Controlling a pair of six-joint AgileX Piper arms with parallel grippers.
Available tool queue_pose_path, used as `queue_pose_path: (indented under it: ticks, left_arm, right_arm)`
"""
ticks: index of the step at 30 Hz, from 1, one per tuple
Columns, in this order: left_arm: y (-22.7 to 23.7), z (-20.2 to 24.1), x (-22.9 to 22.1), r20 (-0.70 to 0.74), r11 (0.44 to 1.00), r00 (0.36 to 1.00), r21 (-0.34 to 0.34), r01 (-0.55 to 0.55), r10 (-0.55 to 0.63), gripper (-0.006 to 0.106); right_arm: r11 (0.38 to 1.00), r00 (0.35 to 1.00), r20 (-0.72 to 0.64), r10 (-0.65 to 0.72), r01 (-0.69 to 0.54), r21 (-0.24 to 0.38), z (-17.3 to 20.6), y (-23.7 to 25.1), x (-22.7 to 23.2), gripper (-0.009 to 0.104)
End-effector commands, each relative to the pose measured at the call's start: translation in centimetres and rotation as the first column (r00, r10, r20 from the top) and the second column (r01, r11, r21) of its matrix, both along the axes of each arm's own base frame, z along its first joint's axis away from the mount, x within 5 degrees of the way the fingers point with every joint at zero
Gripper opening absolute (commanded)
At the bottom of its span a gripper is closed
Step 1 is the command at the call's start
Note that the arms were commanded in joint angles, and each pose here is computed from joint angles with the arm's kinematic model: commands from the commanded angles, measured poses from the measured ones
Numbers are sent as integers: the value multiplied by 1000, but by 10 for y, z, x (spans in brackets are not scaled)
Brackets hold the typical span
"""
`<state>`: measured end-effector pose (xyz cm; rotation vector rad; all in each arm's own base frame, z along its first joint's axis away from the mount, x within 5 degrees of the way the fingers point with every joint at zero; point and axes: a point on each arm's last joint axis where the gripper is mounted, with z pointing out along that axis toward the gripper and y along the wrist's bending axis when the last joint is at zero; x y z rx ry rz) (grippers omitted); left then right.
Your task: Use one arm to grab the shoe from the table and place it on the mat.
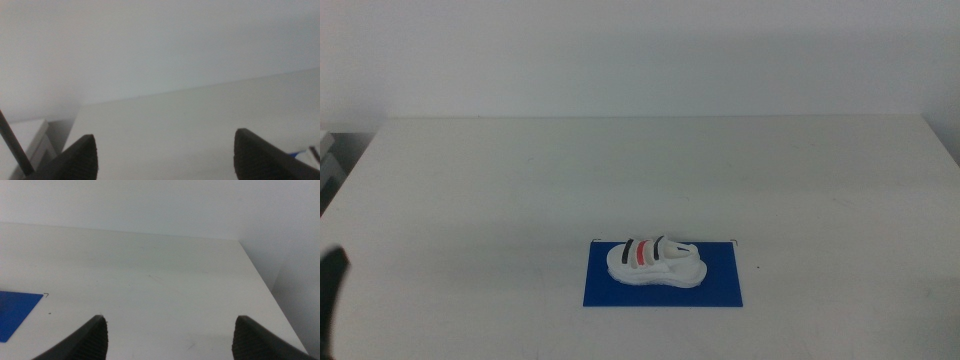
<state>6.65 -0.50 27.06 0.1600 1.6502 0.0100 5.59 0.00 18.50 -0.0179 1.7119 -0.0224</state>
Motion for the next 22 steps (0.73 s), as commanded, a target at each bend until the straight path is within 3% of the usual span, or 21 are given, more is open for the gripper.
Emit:
queue_pose_path:
  ticks: [1, 6, 11, 22]
  left_arm:
    - [-2, -3, 1, 120, 999, 993, -51, 18, -12, 94]
    - [0, -39, 1, 139, 991, 990, -132, -9, 28, 94]
    - [1, -65, -7, 169, 991, 985, -135, -20, 43, 94]
    - [2, -67, -11, 161, 990, 986, -141, -23, 46, 94]
  right_arm:
    - [1000, 995, 97, -4, 6, -18, 7, 0, -1, 64]
    - [1000, 995, 97, -4, 6, -18, 7, 0, -1, 64]
    - [1000, 995, 97, -4, 6, -18, 7, 0, -1, 64]
    - [1000, 995, 97, -4, 6, -18, 7, 0, -1, 64]
